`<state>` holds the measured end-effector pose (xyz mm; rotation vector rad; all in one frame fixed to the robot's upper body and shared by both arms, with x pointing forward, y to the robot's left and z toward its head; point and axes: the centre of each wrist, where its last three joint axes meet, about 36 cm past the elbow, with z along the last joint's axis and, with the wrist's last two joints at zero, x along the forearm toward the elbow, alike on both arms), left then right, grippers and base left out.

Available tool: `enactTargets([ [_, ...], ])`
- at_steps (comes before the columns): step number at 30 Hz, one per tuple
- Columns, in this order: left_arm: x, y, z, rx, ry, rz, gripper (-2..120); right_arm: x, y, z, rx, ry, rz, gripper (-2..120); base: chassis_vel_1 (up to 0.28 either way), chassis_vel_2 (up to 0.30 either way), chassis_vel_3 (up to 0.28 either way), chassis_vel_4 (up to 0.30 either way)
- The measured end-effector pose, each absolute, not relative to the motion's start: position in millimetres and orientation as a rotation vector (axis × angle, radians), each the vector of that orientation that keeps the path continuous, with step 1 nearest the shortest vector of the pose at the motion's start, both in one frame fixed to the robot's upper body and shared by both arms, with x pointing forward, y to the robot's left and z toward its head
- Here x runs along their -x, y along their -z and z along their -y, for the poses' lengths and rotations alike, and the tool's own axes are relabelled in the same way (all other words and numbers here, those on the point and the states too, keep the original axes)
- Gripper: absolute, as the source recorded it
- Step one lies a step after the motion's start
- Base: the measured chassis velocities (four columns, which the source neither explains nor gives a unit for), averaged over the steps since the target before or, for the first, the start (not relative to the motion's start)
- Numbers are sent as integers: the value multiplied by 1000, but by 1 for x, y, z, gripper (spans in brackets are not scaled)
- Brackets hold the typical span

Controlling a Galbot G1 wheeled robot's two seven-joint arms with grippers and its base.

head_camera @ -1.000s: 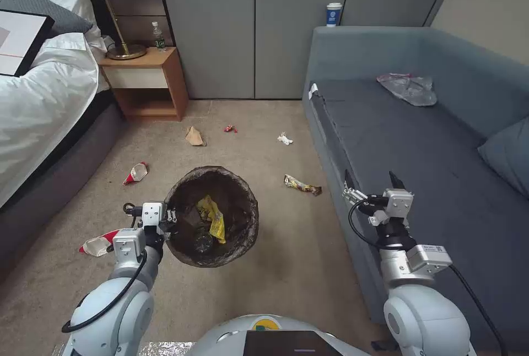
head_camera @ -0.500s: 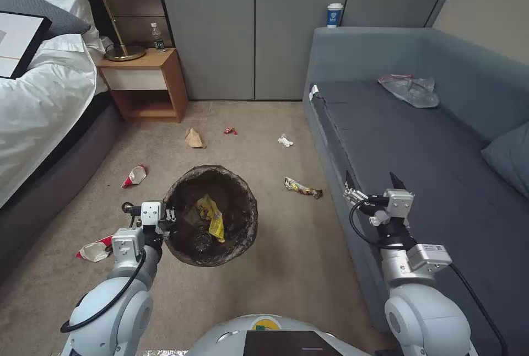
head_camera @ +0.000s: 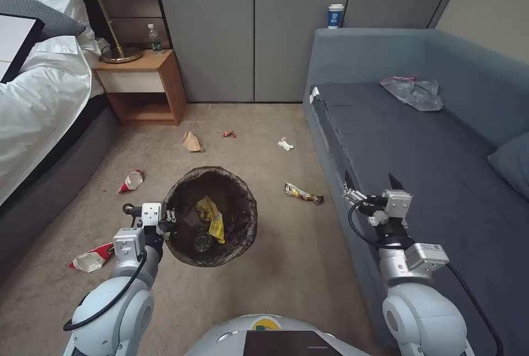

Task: Pick up the trash bin, then pick up the garbage from the floor and place it into the trash bin.

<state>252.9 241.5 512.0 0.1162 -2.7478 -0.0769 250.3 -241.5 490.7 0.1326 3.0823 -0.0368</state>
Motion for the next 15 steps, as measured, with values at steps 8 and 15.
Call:
enactTargets([
  [8,-253,-512,-241,-114,77,2751,2,-247,-490,238,-117,24,-3093,100,-52,53,53,-48],
  [15,-253,-514,-241,-114,78,2757,2,-247,-491,238,-116,26,-3088,100,-45,57,45,-50],
])
